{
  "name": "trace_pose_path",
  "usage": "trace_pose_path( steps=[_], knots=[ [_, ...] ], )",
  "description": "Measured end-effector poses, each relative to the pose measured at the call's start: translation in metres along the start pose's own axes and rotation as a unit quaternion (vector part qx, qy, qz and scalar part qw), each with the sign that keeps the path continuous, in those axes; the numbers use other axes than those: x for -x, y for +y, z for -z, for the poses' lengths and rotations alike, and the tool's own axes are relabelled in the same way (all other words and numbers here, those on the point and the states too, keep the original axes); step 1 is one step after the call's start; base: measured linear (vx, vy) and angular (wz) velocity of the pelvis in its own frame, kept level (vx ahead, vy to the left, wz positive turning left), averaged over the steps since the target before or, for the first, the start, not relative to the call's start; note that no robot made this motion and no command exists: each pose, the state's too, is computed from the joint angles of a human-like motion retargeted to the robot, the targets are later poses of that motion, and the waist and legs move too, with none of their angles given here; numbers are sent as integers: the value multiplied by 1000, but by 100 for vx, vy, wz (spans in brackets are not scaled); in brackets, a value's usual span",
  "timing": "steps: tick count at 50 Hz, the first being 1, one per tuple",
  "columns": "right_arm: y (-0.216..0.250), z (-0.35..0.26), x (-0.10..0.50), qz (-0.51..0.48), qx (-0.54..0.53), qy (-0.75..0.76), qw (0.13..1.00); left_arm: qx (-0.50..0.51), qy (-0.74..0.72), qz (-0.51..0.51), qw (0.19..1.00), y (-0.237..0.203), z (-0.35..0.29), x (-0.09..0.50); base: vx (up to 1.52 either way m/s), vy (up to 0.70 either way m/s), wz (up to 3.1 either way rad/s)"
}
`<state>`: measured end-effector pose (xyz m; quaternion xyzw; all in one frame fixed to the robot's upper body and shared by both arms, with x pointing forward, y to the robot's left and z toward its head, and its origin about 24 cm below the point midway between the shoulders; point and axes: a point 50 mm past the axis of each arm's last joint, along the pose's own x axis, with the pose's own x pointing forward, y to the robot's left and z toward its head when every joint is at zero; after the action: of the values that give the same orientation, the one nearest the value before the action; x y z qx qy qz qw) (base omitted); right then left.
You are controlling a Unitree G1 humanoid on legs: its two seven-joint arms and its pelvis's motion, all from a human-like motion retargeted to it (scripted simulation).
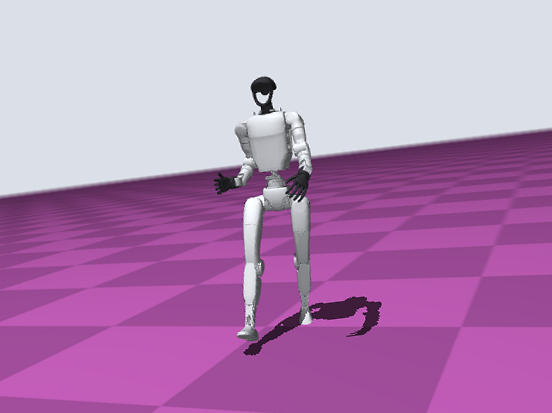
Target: Walk run
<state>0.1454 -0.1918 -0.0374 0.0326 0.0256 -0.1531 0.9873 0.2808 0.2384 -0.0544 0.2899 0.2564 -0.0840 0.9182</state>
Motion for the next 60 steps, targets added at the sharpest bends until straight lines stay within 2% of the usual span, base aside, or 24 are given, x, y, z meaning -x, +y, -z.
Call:
trace_pose_path(
  steps=[3, 7, 11, 15, 23, 27, 30, 33, 37, 40, 43, 47, 50, 55, 60],
  knots=[
    [0, 2, 2, 5, 7, 6, 1000, 31, 24, 1, 999, -19, 19, 7, 137, -60, 68],
    [3, 6, 5, 6, -15, 20, 1000, 69, 127, 81, 986, -80, 78, 41, 110, -53, 34],
    [12, 3, -6, -16, -36, 13, 999, 61, 280, 211, 934, -142, 143, 108, 97, -53, -23],
    [19, -8, -25, -38, -30, -13, 999, 38, 437, 304, 846, -192, 191, 204, 85, -43, -64],
    [26, -40, -46, -78, -24, -95, 992, 146, 566, 451, 674, -277, 186, 375, 99, -31, -128],
    [18, -44, -47, -69, -33, -104, 992, 156, 589, 504, 612, -289, 175, 421, 97, -12, -28],
    [14, -30, -38, -47, -53, -74, 995, 146, 615, 511, 582, -282, 179, 433, 114, -12, -6],
    [13, -12, -22, -17, -69, -30, 997, 152, 625, 477, 599, -275, 186, 419, 143, -10, -79],
    [22, 6, -4, -13, -80, 20, 997, 195, 603, 396, 665, -263, 196, 368, 121, -12, 18],
    [33, 8, -7, -30, -82, 28, 996, 203, 561, 335, 729, -231, 202, 290, 104, -18, 1],
    [27, 9, -8, -22, -71, 29, 997, 159, 482, 273, 818, -193, 190, 204, 97, -5, -5],
    [12, 7, -4, -7, -53, 24, 998, 86, 311, 187, 928, -134, 141, 100, 87, -6, 158],
    [4, 6, 1, -7, -39, 19, 999, 43, 184, 131, 973, -86, 90, 47, 92, -17, 115],
    [6, 4, 2, -6, -48, 19, 999, -10, 43, 46, 998, -10, 17, 5, 98, -35, 45],
    [14, 1, -2, -12, -43, 9, 999, 3, 4, -22, 1000, 11, 3, 2, 103, -45, -30]
  ],
)
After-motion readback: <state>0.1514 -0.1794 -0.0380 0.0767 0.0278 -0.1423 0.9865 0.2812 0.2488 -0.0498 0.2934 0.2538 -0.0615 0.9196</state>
